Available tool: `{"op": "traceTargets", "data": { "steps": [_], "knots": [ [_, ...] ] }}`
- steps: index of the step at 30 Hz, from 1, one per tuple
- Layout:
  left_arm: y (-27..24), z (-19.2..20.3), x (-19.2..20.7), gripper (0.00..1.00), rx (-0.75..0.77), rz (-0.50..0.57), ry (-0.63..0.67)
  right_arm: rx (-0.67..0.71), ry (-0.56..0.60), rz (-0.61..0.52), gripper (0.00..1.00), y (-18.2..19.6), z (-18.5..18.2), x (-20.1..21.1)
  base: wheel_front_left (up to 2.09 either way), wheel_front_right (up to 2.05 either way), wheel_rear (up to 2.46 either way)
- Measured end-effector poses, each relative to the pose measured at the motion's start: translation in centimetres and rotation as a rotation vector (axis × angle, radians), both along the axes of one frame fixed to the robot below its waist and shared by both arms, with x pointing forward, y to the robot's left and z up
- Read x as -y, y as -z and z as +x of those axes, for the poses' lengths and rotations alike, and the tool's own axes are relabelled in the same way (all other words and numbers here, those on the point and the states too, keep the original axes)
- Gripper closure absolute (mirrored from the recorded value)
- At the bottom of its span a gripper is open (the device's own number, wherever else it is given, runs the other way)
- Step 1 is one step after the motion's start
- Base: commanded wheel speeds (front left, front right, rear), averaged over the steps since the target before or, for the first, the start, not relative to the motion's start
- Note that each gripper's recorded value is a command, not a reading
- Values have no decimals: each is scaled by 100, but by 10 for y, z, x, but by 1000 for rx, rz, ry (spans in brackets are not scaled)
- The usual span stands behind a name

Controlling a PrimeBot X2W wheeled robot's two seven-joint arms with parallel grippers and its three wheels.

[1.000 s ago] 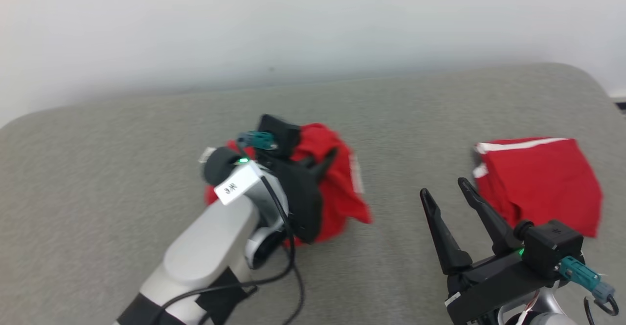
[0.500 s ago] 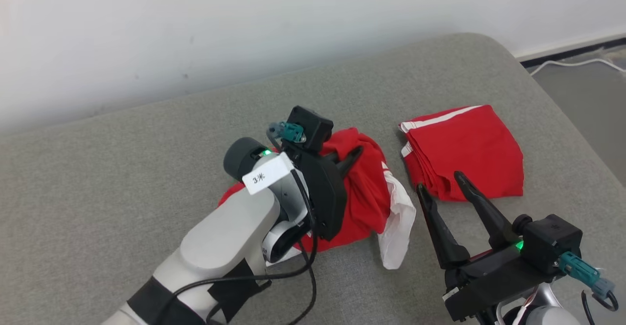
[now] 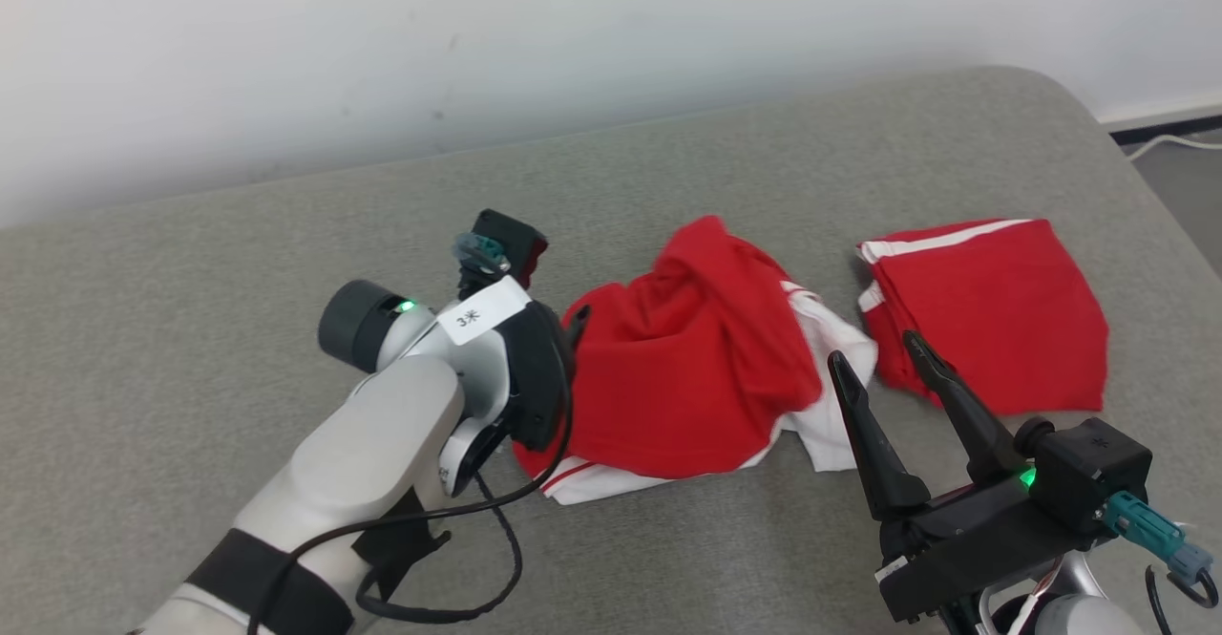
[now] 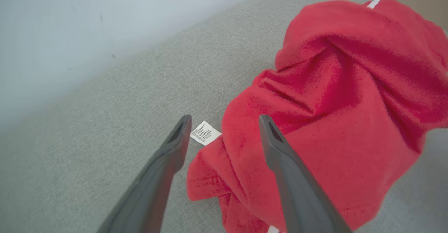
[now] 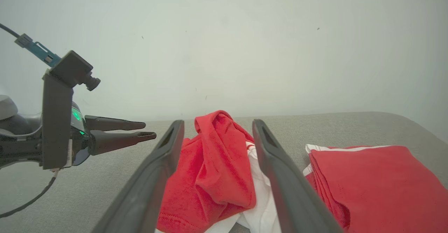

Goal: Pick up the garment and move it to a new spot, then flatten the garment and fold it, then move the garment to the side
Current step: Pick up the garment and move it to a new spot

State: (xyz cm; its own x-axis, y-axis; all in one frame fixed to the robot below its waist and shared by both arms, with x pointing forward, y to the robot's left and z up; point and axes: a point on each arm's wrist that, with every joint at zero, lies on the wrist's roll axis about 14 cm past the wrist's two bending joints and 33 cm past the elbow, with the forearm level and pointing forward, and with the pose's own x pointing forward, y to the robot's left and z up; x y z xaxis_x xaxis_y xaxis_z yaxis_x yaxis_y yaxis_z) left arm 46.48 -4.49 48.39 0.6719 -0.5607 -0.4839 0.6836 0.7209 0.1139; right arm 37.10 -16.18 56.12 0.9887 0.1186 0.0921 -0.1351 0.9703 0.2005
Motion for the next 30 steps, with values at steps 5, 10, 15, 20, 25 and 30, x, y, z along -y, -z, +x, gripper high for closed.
{"op": "traceTargets", "data": {
  "steps": [5,10,15,20,25,30],
  "knots": [
    [2,4,-38,0,22,4,-89,10,-51,7,0,-1,6,-17,0,0,0],
    [-4,-2,-65,0,91,-92,-171,11,-94,13,0,-1,7,-32,0,0,0],
    [-22,-12,-80,0,183,-240,-236,29,-92,14,0,-6,5,-33,0,0,0],
    [-28,-42,-98,0,244,-426,-307,41,-34,38,0,-7,0,-18,0,0,0],
    [-23,-76,-116,0,260,-533,-376,59,17,48,0,-11,-2,-4,0,0,0],
    [-19,-101,-133,0,241,-583,-451,40,39,48,0,-3,-5,2,0,0,0]
  ]
}}
